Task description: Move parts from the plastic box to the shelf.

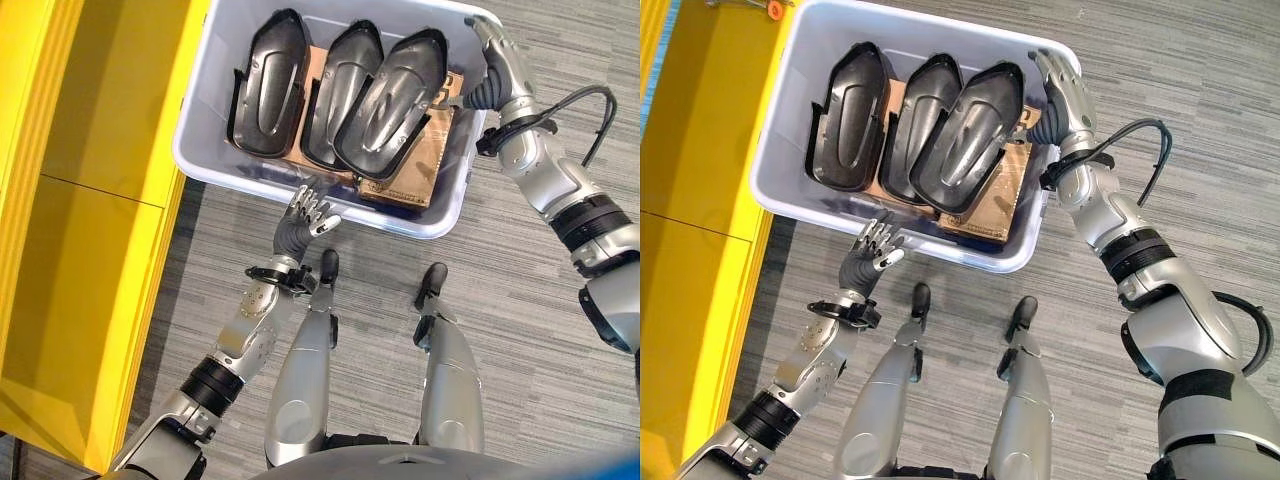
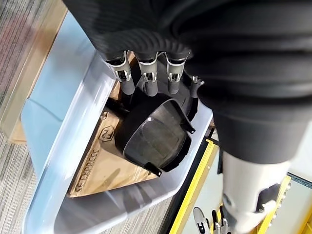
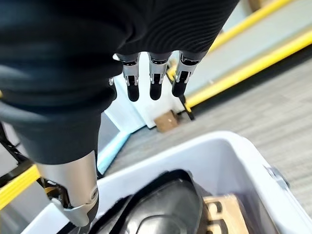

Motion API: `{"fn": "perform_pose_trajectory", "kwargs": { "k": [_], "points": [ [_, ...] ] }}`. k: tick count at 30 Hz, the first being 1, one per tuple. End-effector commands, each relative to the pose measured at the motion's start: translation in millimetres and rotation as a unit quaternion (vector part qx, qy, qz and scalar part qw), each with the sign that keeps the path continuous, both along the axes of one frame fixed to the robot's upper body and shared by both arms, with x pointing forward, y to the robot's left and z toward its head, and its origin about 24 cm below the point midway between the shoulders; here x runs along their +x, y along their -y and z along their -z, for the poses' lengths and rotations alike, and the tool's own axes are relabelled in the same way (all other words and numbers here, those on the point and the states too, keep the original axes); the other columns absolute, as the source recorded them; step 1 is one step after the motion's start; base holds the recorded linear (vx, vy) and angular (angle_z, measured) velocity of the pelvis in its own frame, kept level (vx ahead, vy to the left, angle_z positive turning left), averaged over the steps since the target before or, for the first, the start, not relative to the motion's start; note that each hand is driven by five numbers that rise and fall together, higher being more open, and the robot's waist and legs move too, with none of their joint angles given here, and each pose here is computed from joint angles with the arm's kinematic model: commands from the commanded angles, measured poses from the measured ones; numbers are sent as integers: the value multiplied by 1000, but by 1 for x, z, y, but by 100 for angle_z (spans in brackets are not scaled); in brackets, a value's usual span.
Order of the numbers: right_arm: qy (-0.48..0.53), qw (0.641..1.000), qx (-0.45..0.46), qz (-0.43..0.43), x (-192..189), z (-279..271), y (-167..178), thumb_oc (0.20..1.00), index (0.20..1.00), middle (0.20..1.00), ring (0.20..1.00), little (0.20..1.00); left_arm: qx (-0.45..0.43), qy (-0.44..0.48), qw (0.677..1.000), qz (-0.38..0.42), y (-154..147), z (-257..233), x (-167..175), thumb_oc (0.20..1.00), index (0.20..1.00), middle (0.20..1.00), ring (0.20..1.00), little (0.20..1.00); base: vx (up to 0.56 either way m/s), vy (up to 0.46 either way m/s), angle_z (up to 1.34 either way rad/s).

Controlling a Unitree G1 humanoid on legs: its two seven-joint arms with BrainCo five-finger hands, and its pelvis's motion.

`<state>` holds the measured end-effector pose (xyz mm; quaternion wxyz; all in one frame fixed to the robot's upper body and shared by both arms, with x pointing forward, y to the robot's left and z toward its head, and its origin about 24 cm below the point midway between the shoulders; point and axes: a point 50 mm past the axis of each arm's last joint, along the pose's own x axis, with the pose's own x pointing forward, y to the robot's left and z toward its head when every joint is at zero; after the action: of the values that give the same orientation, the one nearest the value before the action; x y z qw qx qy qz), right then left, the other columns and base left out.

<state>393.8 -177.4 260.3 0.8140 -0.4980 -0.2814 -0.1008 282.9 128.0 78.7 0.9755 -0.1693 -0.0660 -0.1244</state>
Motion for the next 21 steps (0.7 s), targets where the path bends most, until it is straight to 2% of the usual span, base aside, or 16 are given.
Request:
{"fn": "perform_pose_trajectory", "kwargs": {
  "k": [1,6,8,12,15,18,21],
  "points": [
    [75,995,56,-39,-9,-36,-11,1000,1000,1000,1000,1000,-15,79,997,-4,-10,-31,-2,1000,1000,1000,1000,1000,1,-1,-3],
    [59,983,155,-85,-7,-26,-25,1000,1000,1000,1000,1000,-23,70,997,-13,-11,-29,0,1000,1000,1000,1000,1000,1,-2,-7],
    [50,959,244,-134,-10,-19,-41,1000,1000,1000,1000,1000,-28,68,997,-16,-9,-29,0,1000,1000,1000,1000,1000,1,0,-2],
    [31,924,329,-192,-15,-8,-62,1000,1000,1000,1000,1000,-36,58,997,-22,-9,-27,0,1000,1000,1000,1000,1000,1,6,-3],
    [14,887,405,-222,-18,2,-70,1000,1000,1000,1000,1000,-39,51,998,-26,-8,-25,1,1000,1000,1000,1000,1000,0,0,0],
    [-8,819,507,-268,-22,12,-81,1000,1000,1000,1000,1000,-41,40,998,-30,-6,-22,1,1000,1000,1000,1000,1000,0,0,0],
    [-32,768,562,-304,-28,22,-95,1000,1000,1000,1000,1000,-45,33,998,-33,-4,-21,2,1000,1000,1000,1000,1000,0,0,0]
  ]
}}
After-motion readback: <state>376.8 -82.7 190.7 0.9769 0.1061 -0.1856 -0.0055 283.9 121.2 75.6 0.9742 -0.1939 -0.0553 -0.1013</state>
